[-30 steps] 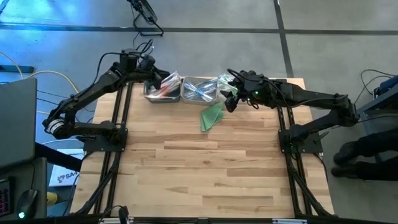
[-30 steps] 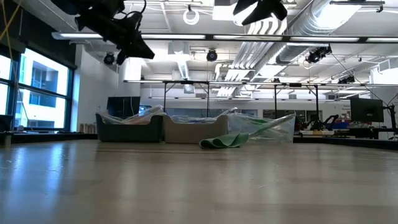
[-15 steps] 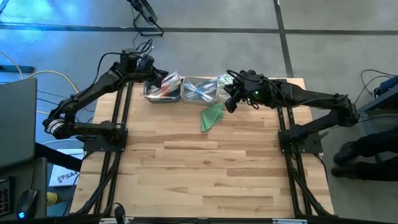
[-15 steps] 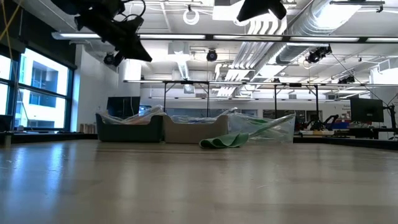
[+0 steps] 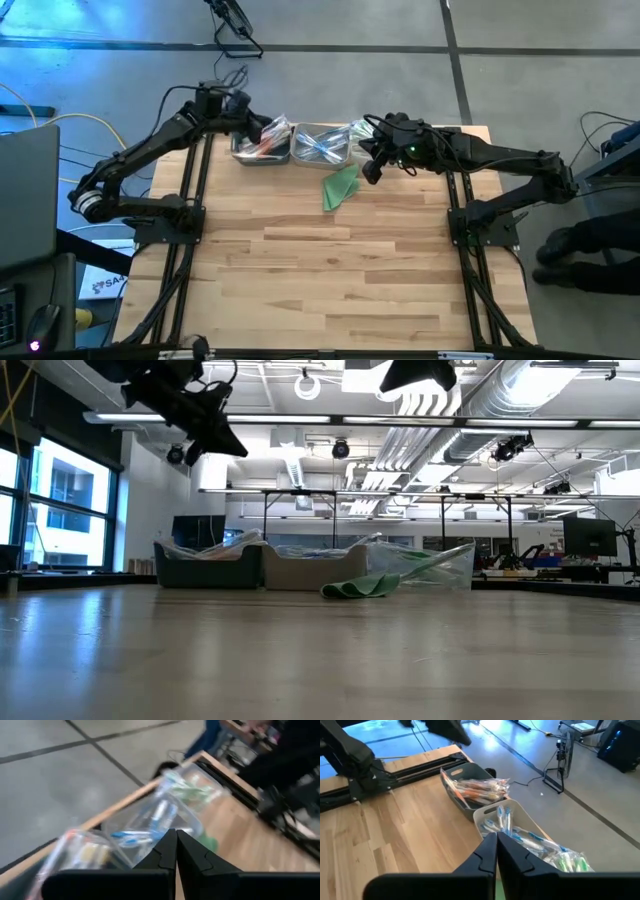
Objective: Pick & Place Toothbrushes
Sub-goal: Return to Home Position
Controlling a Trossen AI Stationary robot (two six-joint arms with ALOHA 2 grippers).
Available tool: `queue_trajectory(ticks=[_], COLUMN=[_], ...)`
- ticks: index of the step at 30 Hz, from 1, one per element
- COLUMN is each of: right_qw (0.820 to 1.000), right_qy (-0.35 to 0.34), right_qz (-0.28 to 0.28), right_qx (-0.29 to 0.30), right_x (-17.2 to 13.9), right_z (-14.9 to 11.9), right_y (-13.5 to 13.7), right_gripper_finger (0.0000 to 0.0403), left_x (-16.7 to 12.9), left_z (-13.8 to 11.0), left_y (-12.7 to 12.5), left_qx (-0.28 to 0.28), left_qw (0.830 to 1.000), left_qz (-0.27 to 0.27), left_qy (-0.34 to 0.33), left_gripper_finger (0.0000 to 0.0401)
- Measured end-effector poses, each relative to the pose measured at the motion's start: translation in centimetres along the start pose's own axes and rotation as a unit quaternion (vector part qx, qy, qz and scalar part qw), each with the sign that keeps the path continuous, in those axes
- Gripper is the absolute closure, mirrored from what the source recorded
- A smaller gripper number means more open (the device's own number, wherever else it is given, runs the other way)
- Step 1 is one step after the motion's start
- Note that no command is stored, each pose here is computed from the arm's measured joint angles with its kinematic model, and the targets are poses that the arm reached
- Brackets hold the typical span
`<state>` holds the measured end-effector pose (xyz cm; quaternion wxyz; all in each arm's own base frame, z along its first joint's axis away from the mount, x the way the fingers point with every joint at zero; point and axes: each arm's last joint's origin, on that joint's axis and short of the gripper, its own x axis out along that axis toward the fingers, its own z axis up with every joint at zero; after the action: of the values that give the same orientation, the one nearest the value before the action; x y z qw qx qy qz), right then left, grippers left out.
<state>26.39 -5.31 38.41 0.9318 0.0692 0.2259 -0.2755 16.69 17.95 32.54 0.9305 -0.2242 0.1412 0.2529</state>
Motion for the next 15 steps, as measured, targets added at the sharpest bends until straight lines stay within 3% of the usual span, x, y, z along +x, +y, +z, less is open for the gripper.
queue_trajectory(ticks=[15], right_qw=[1.0], right_qy=[-0.007], right_qz=[0.016], right_qx=[0.015], right_x=[-0.3], right_z=[0.0], right_y=[0.8], right_gripper_finger=[0.04], left_x=[1.1], left_z=[-3.7], left_y=[-10.9], left_qx=[0.125], left_qw=[0.982], left_qz=[-0.131], left_qy=[0.049], left_gripper_finger=[0.0399])
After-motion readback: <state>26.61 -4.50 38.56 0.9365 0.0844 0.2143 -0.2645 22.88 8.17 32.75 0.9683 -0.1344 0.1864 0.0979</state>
